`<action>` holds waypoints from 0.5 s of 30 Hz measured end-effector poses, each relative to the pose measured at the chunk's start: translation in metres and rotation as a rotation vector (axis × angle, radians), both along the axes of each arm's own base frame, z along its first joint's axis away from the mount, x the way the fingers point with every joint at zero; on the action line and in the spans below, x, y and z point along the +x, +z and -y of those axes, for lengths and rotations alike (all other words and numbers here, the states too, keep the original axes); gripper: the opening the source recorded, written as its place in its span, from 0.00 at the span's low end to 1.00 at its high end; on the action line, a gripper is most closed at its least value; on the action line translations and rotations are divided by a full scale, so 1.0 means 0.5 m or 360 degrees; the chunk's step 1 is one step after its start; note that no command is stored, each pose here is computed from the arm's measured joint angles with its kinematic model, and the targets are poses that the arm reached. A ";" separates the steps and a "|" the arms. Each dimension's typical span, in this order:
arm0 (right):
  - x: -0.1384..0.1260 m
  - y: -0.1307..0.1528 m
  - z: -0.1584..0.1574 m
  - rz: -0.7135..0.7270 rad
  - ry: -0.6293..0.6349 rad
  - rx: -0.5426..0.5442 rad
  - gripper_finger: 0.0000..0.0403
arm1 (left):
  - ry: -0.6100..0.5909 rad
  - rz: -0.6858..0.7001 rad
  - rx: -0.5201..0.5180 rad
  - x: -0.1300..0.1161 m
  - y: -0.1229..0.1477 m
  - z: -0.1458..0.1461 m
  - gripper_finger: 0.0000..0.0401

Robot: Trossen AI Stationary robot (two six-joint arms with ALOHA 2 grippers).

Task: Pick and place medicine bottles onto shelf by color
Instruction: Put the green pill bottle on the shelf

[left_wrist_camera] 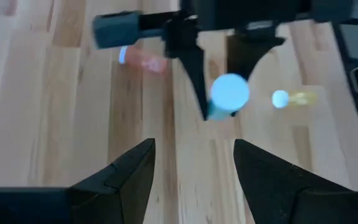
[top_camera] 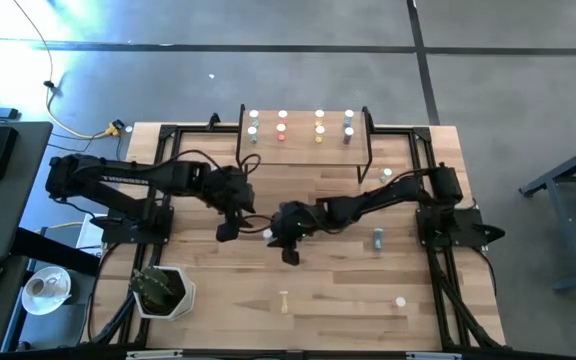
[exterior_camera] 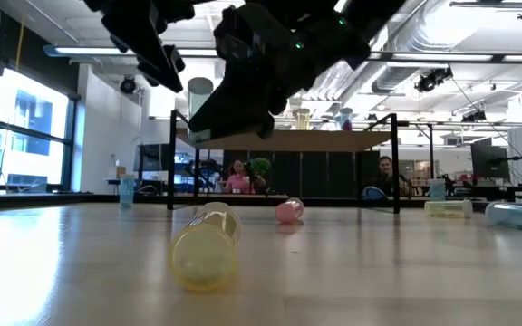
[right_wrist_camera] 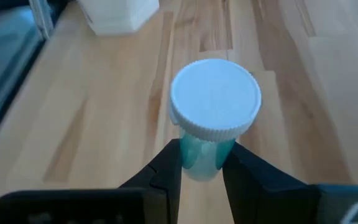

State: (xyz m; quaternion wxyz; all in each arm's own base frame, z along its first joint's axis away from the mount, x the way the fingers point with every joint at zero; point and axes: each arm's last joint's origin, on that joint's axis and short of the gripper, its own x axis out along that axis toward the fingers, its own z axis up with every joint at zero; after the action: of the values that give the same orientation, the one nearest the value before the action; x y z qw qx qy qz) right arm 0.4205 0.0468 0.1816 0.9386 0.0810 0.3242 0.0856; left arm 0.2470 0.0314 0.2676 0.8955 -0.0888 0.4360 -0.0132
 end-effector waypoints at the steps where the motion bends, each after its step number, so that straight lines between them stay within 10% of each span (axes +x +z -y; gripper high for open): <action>1: 0.002 0.006 0.004 -0.0022 0.0016 -0.0031 0.20 | -0.0009 0.0009 -0.0005 0.000 0.004 -0.003 0.52; 15: 0.029 0.061 0.077 -0.0013 -0.0073 -0.0096 0.20 | 0.0028 0.0058 0.0001 0.003 0.026 -0.017 0.52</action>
State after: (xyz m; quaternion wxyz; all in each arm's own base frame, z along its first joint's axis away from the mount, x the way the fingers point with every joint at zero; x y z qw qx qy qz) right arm 0.4349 0.0082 0.2123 0.9411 0.0604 0.3284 0.0538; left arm 0.2486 0.0399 0.2808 0.9034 -0.0921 0.4187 -0.0068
